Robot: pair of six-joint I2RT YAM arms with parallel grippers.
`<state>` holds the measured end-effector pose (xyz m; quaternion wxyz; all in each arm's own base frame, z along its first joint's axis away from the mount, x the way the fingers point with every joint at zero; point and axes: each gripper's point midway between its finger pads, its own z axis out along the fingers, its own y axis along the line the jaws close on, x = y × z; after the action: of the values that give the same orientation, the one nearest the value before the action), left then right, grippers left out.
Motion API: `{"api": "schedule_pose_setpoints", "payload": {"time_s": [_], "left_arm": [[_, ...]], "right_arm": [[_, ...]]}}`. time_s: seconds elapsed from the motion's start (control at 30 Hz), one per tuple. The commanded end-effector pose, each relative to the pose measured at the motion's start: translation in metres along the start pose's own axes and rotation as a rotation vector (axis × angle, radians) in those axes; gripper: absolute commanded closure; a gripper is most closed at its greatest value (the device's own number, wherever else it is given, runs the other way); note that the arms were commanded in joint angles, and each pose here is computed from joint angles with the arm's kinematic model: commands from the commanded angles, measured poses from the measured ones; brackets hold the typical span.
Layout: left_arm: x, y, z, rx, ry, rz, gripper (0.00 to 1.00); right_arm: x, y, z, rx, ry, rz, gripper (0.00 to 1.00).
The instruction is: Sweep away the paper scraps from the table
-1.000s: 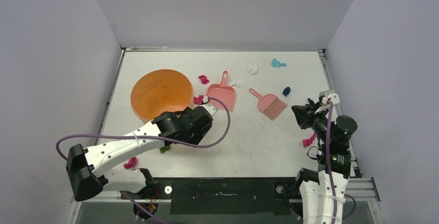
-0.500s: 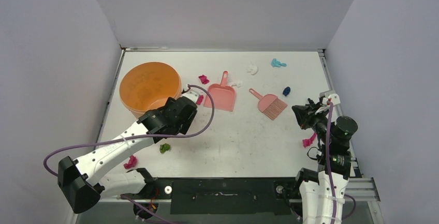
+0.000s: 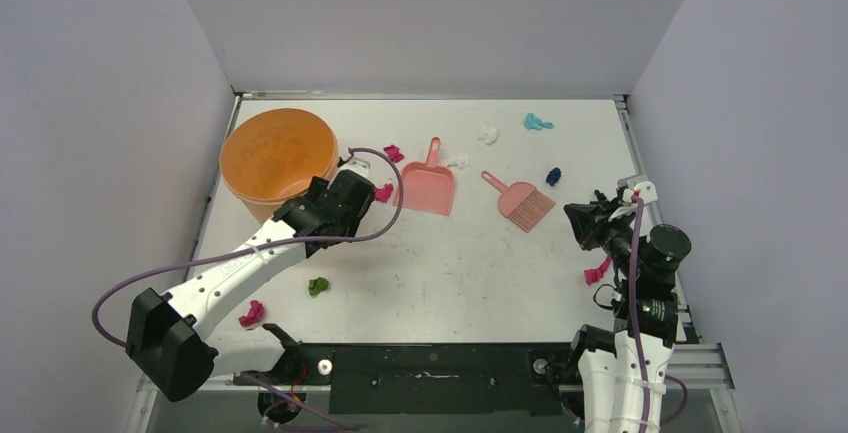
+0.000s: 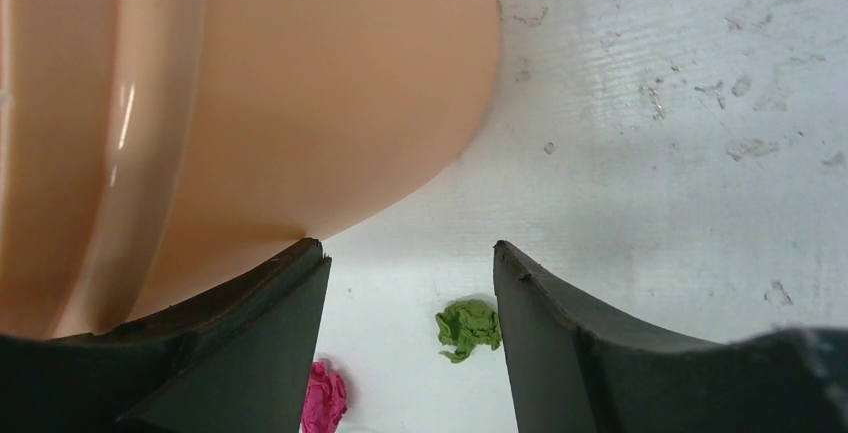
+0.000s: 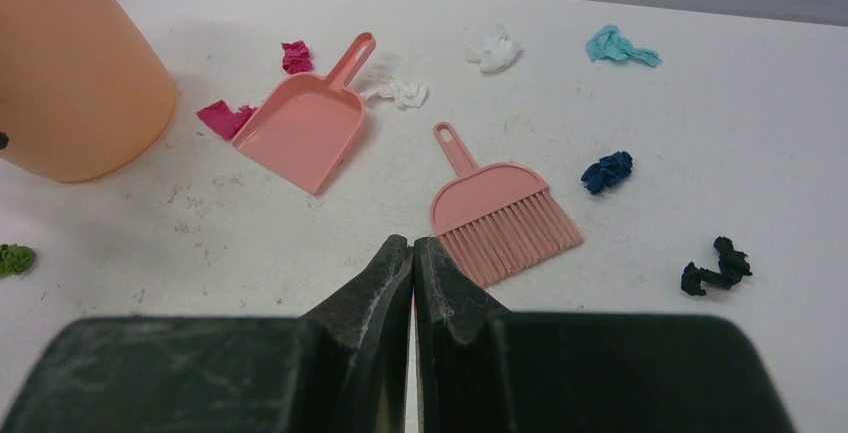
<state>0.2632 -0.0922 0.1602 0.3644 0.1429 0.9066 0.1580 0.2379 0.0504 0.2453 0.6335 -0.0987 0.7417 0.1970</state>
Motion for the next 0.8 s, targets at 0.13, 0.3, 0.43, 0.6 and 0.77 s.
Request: {"api": "schedule_pose_setpoints", "payload": {"time_s": [0.13,0.3,0.43,0.6,0.77], "left_arm": [[-0.038,0.033,0.025,-0.087,-0.068,-0.164,0.40],[-0.051,0.042,0.040,-0.123,-0.070,-0.183,0.40],[-0.050,0.048,0.057,-0.113,-0.023,-0.242,0.40],[-0.048,0.054,0.069,-0.106,0.002,-0.287,0.40],[-0.057,0.023,0.061,0.065,-0.056,-0.261,0.40]], "right_arm": [[-0.012,0.001,0.000,-0.002,-0.046,-0.062,0.95],[-0.012,0.001,0.001,-0.004,-0.047,-0.060,0.95],[-0.011,0.001,0.001,-0.005,-0.046,-0.060,0.95],[-0.010,0.002,0.002,-0.011,-0.044,-0.057,0.95],[-0.009,0.003,0.003,-0.017,-0.034,-0.053,0.95]]}}
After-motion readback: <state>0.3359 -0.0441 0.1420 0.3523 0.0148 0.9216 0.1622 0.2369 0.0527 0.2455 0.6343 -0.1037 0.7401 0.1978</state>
